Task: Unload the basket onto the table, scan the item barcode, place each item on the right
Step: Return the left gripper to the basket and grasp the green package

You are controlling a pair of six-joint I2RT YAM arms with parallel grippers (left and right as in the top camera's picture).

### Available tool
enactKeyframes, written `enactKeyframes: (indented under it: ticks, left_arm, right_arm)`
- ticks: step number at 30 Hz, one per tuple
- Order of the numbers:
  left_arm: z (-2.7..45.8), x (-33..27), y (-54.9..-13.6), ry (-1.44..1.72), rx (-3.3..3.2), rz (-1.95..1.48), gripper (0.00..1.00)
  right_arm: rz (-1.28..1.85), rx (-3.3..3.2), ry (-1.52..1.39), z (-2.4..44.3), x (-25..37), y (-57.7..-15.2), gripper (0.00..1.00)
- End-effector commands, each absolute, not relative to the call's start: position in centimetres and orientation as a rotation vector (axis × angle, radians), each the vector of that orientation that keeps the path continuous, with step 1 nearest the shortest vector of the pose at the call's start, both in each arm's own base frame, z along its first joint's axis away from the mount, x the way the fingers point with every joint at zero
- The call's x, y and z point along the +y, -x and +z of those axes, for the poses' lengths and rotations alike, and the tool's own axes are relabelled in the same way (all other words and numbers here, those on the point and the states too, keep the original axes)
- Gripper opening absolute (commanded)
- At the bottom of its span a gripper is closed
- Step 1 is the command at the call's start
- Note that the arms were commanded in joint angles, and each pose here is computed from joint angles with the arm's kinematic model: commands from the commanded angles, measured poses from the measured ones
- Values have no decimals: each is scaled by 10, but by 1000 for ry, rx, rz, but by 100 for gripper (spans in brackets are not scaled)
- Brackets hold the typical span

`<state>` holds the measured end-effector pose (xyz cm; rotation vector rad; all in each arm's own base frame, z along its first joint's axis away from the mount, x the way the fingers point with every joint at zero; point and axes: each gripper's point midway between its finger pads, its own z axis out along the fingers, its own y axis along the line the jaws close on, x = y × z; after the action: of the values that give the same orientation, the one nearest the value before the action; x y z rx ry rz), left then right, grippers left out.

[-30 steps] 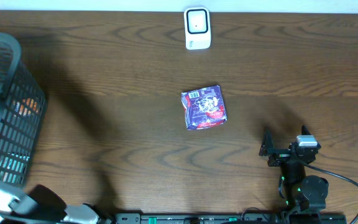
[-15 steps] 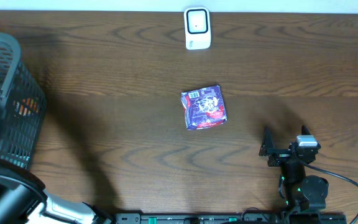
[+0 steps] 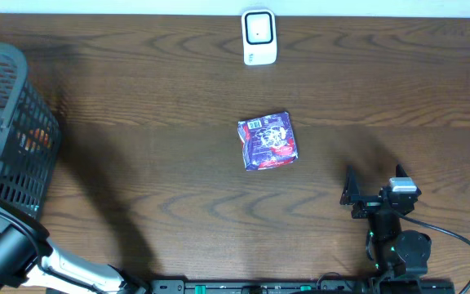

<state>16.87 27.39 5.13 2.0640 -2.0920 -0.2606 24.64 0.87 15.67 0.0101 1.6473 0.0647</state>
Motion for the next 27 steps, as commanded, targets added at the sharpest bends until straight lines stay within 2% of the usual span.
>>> enactKeyframes:
  ticks: [1, 2, 3, 7, 8, 9, 10, 15, 18, 23, 27]
  left_arm:
    - [30, 268, -162, -1986, -2099, -269, 99]
    - [26, 266, -163, -1973, -2114, -247, 98]
    - [16, 261, -170, -1938, -2172, -172, 91]
    - [9, 257, -175, -1915, -2211, -112, 39]
    - [10, 257, -175, -1917, -2212, -114, 30]
    - [12, 258, -176, -1919, -2213, -114, 14]
    - [15, 259, -177, -1923, -2213, -112, 8]
    - [49, 272, -194, -1985, -2263, -87, 7]
    - [91, 280, -226, -2085, -2365, 54, 7]
    - [209, 277, -303, -2274, -2630, 623, 7]
    - [299, 266, -311, -2503, -2655, 828, 7]
  right_arm:
    - [75, 1649, -16, 156, 10, -246, 99]
    - [75, 1649, -16, 156, 10, -246, 99]
    - [75, 1649, -16, 156, 10, -246, 99]
    - [75, 1649, -16, 156, 10, -246, 99]
    - [75, 1649, -16, 156, 10, -246, 99]
    - [75, 1649, -16, 156, 10, -246, 99]
    - [75, 1649, -16, 156, 10, -246, 99]
    - [75, 1649, -16, 156, 10, -246, 99]
    - [75, 1649, -16, 156, 10, -246, 99]
    - [75, 1649, -16, 156, 10, -246, 99]
    - [75, 1649, -16, 156, 10, -246, 99]
